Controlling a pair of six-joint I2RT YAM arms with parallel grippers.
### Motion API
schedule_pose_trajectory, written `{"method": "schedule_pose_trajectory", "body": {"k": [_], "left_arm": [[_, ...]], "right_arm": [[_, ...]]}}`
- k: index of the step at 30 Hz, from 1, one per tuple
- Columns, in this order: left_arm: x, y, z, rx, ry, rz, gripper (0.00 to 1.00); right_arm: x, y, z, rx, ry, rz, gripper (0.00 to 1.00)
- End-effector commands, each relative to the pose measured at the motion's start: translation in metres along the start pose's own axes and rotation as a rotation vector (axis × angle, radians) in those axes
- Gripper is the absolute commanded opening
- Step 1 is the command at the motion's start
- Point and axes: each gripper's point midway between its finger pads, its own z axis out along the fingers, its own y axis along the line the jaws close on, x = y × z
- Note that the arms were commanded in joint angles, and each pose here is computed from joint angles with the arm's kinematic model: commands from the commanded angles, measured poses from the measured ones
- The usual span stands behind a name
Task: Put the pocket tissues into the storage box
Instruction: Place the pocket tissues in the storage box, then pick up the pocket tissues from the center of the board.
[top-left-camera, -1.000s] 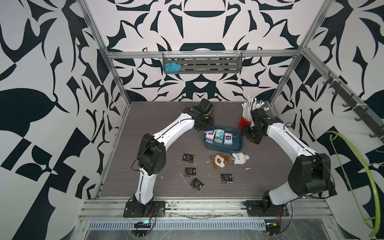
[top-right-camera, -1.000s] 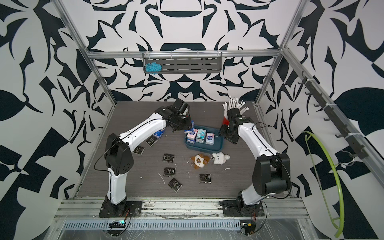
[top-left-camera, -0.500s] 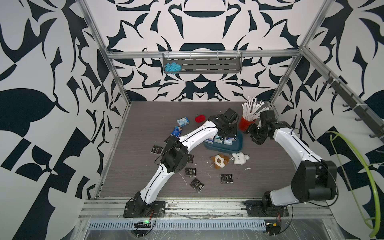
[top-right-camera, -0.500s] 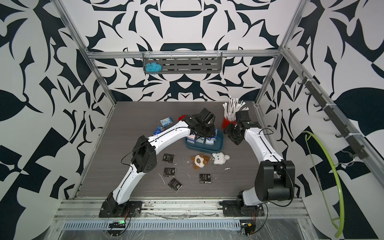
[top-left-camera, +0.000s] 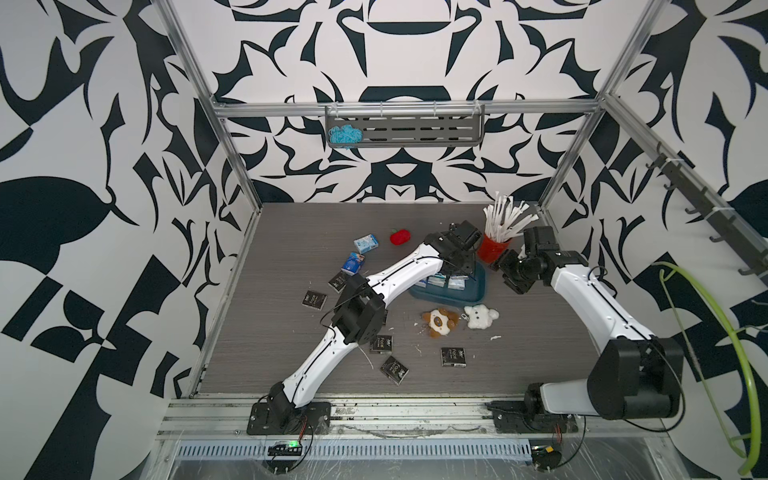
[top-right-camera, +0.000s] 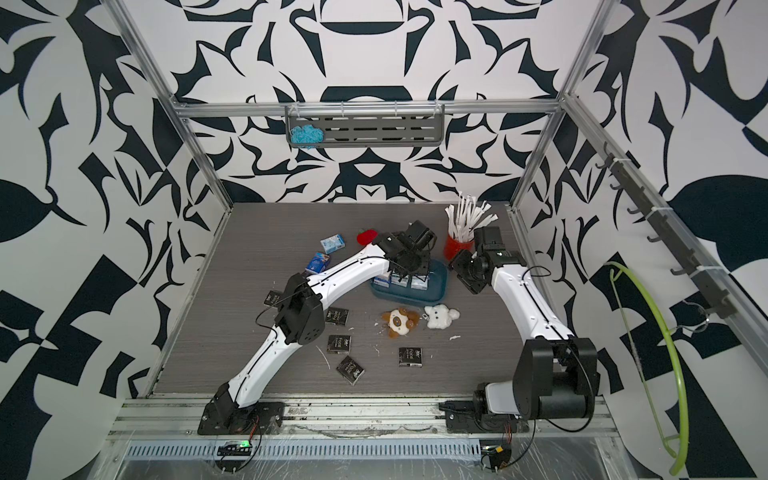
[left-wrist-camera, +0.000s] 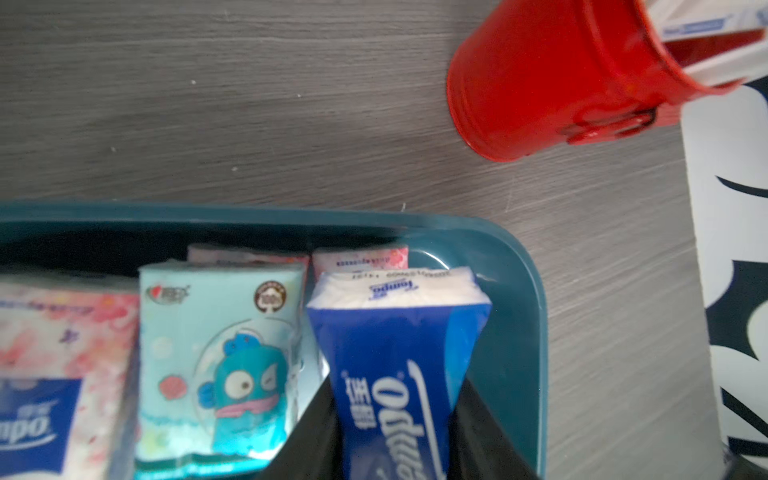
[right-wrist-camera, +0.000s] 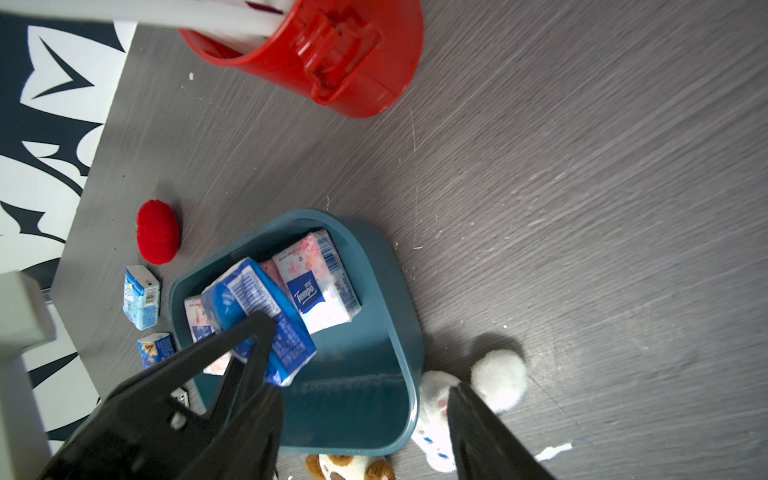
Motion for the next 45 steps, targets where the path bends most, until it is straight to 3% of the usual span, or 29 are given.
{"method": "schedule_pose_trajectory", "body": {"k": [1, 6, 15, 20, 27, 32, 38, 45], "left_arm": [[0.005, 0.016, 0.007, -0.079, 0.014, 0.011, 0.43], [0.003, 0.013, 0.001, -0.068, 0.013, -0.009, 0.67], [-0.028, 0.0, -0.059, -0.018, -0.102, -0.043, 0.76], [-0.041, 0.014, -0.099, -0.024, -0.151, -0.018, 0.81], [-0.039, 0.085, -0.122, -0.098, -0.106, 0.003, 0.83], [-0.032, 0.164, -0.128, -0.197, -0.025, -0.002, 0.84], [-0.025, 0.246, -0.129, -0.268, 0.055, -0.082, 0.84], [-0.028, 0.299, -0.116, -0.325, 0.105, -0.066, 0.84]], "right_arm": [[-0.003, 0.01, -0.01, -0.045, -0.018, -0.028, 0.68], [-0.004, 0.016, -0.012, -0.06, -0.015, -0.053, 0.68], [0.0, 0.015, -0.013, -0.06, -0.001, -0.096, 0.68], [0.016, 0.03, -0.011, -0.085, 0.04, -0.176, 0.68], [0.054, 0.067, 0.001, -0.093, 0.102, -0.334, 0.68], [0.07, 0.086, 0.007, -0.07, 0.115, -0.411, 0.68], [0.077, 0.091, 0.02, -0.03, 0.112, -0.406, 0.68], [0.069, 0.09, 0.029, 0.013, 0.084, -0.379, 0.68]]}}
